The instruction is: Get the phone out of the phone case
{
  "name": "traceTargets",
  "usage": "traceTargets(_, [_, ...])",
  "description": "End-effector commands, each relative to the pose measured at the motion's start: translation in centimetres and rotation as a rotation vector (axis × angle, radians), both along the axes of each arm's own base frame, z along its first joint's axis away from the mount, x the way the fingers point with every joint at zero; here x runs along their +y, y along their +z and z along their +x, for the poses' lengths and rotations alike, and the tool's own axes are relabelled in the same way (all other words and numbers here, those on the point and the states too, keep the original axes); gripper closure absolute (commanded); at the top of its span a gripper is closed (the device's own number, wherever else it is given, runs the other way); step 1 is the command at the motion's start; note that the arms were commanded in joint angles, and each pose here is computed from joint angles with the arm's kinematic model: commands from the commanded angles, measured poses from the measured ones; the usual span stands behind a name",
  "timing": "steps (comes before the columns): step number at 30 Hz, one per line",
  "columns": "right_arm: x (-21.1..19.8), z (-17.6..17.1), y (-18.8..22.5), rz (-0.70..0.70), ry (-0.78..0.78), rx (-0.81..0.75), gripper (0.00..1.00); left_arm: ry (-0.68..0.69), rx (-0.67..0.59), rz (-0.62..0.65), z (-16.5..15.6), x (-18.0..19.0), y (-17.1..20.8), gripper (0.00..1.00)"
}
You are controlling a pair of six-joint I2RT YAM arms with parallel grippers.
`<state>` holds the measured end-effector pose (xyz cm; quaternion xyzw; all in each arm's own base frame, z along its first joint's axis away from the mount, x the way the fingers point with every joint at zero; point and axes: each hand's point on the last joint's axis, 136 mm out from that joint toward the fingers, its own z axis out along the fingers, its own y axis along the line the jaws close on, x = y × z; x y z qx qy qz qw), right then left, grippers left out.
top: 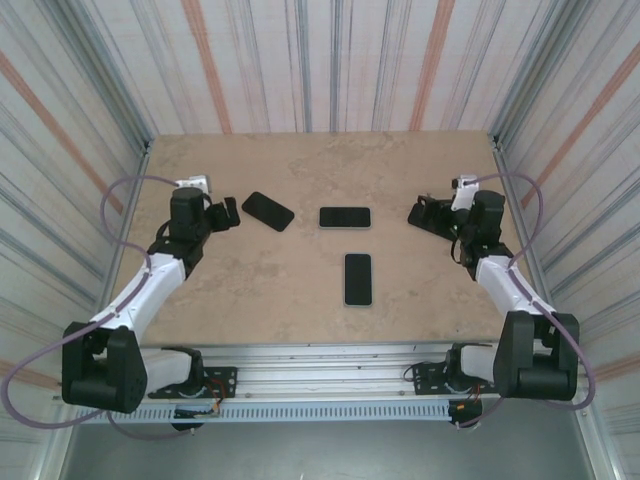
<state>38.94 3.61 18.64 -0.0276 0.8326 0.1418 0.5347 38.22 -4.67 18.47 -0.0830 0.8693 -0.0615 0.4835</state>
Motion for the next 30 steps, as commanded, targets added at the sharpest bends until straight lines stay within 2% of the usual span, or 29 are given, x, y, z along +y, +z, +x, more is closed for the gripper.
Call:
traceTargets(1, [3.7, -2.1, 0.2, 0.027, 0.153, 0.116, 0.01, 0.153, 0.163, -0.150, -1.1, -0.4, -1.7, 0.01])
traceTargets(4, [6.4, -2.7, 0.5, 0.041, 0.236, 0.165, 0.01, 0.178, 0.192, -0.160, -0.2, -2.1, -1.6, 0.01])
traceTargets(10, [11.9, -3.1, 0.5, 0.032, 0.386, 0.238, 0.01, 0.285, 0.358, -0.205, 1.8, -4.3, -3.6, 0.01])
traceTargets(13, [14.0, -2.7, 0.6, 0.013, 0.419, 0.245, 0.01, 0.303, 0.370, -0.265, 3.5, -5.7, -4.5, 0.01])
traceTargets(18, [17.6, -2.0, 0.4, -0.004, 0.481, 0.258, 0.01, 0.401, 0.454, -0.227, 5.1, -6.0, -5.8, 0.01])
traceTargets(22, [19.5, -1.4, 0.3, -0.011, 0.504, 0.258, 0.01, 0.498, 0.528, -0.239, 5.9, -6.2, -7.4, 0.01])
traceTargets(30, [22.3, -1.5, 1.1, 0.024, 0.571, 0.269, 0.01, 0.581, 0.640, -0.226, 7.6, -7.3, -10.7, 0.01])
